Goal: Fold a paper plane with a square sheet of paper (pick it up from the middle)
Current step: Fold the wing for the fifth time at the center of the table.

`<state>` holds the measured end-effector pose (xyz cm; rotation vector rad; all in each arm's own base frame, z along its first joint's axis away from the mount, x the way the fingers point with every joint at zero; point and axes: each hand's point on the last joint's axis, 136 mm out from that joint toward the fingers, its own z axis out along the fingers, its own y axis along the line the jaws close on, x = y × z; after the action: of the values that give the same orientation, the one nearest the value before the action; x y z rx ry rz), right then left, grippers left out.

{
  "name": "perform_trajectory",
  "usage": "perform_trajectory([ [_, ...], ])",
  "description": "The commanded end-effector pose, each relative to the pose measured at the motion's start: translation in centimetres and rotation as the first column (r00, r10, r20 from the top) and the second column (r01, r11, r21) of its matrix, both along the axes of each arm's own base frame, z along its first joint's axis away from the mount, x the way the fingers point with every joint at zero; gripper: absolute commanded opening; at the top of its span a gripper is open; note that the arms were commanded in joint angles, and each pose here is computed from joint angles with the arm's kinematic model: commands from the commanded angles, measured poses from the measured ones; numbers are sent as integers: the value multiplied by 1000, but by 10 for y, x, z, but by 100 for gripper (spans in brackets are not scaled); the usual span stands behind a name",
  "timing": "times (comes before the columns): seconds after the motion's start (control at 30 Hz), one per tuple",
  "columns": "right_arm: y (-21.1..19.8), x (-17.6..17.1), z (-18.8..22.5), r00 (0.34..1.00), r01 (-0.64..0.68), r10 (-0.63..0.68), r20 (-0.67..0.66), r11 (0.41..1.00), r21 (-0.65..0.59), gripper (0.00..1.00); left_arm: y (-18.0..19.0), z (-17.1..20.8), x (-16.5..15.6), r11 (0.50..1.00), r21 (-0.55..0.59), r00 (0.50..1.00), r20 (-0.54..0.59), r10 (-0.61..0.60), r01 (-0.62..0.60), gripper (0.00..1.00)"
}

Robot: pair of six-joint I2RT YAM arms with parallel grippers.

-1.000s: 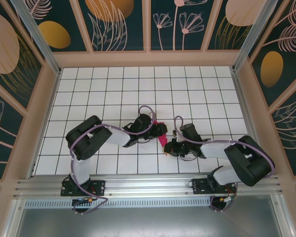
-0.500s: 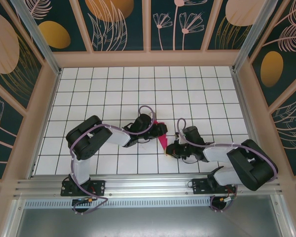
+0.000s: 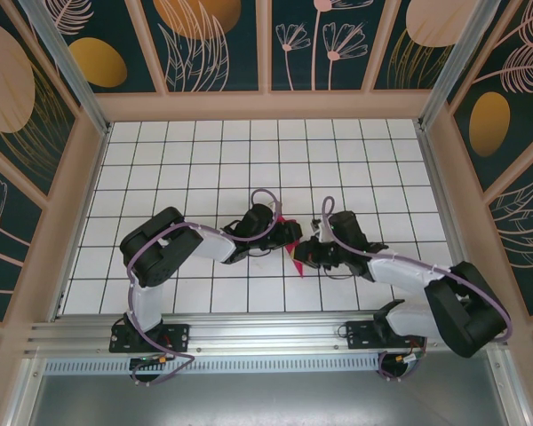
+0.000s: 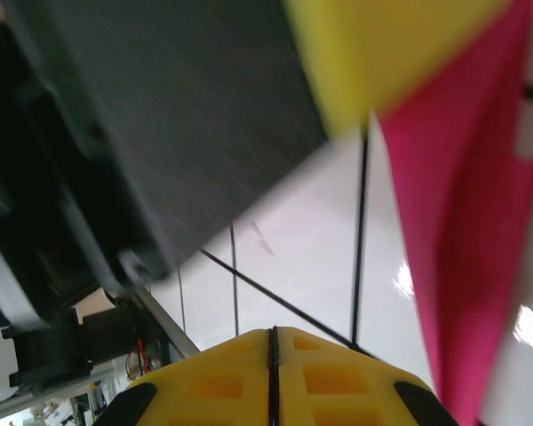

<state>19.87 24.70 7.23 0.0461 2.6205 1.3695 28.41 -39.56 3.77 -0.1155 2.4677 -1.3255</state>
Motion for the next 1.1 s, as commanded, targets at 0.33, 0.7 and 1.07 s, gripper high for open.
perform_trajectory([
  [0.33, -34, 10, -70, 989, 99, -118, -86, 975, -199, 10, 13, -38, -11, 994, 110, 998, -69, -9, 17, 47],
  [0.7, -53, -23, -103, 973, 61, -117, -198, 962, -268, 8, -2, 11, 0, 996, 58, 995, 69, -78, 74, 52],
  [1.07, -49, -22, -105, 979, 15, -68, -194, 965, -263, 7, 8, 66, 1, 998, 25, 977, 201, -66, 62, 52],
])
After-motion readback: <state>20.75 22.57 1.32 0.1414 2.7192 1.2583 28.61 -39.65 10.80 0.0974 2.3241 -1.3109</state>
